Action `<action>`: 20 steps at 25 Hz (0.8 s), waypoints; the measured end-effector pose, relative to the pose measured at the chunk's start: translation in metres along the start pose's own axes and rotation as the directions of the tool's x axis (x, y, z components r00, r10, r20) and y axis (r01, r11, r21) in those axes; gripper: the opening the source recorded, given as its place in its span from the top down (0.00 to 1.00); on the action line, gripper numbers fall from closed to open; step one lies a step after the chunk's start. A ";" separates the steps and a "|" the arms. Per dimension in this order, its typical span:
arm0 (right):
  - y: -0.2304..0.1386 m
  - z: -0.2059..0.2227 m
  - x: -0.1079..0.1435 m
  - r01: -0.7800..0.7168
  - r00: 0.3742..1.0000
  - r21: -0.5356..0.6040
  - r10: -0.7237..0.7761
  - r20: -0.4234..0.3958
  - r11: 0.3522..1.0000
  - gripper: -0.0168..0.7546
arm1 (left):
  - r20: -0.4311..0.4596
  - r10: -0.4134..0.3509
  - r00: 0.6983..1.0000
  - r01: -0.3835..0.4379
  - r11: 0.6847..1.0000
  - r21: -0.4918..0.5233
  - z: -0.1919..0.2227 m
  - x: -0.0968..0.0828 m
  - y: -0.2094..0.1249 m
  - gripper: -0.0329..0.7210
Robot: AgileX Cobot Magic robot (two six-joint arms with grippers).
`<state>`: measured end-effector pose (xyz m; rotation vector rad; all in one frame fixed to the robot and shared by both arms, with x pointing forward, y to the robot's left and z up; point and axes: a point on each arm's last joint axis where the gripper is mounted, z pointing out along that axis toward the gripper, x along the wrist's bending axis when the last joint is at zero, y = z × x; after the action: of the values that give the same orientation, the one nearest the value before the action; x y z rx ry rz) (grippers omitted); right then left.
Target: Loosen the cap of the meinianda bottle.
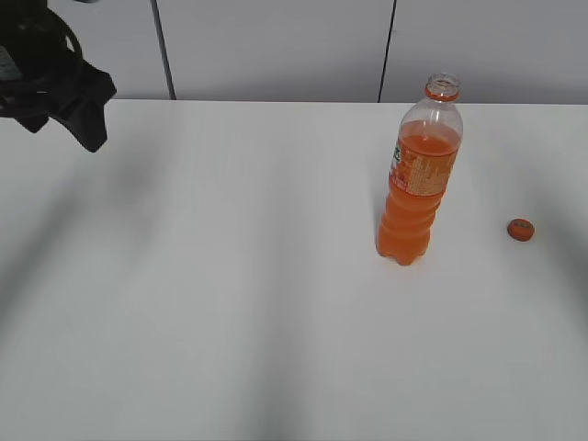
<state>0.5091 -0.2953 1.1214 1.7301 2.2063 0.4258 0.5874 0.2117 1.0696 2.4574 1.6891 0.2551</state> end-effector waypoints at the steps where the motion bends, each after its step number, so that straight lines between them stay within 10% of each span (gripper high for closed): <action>1: -0.002 -0.004 0.001 0.003 1.000 -0.008 -0.003 0.001 1.000 0.21 | -0.004 -0.005 1.000 0.005 1.000 -0.005 -0.002 0.003 -0.001 0.31; 14: -0.050 0.000 -0.001 -0.009 0.999 -0.035 0.010 0.034 0.999 0.22 | -0.086 -0.211 0.974 0.200 0.972 -0.122 -0.053 0.083 -0.038 0.31; 20: -0.068 0.017 0.008 -0.069 0.997 -0.017 0.068 -0.048 0.998 0.22 | -0.097 -0.242 0.965 0.223 0.959 -0.172 -0.080 0.078 -0.075 0.31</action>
<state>0.4546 -0.3020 1.0780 1.8079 2.1733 0.5062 0.5291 0.3134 1.1357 2.1432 1.9039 0.4931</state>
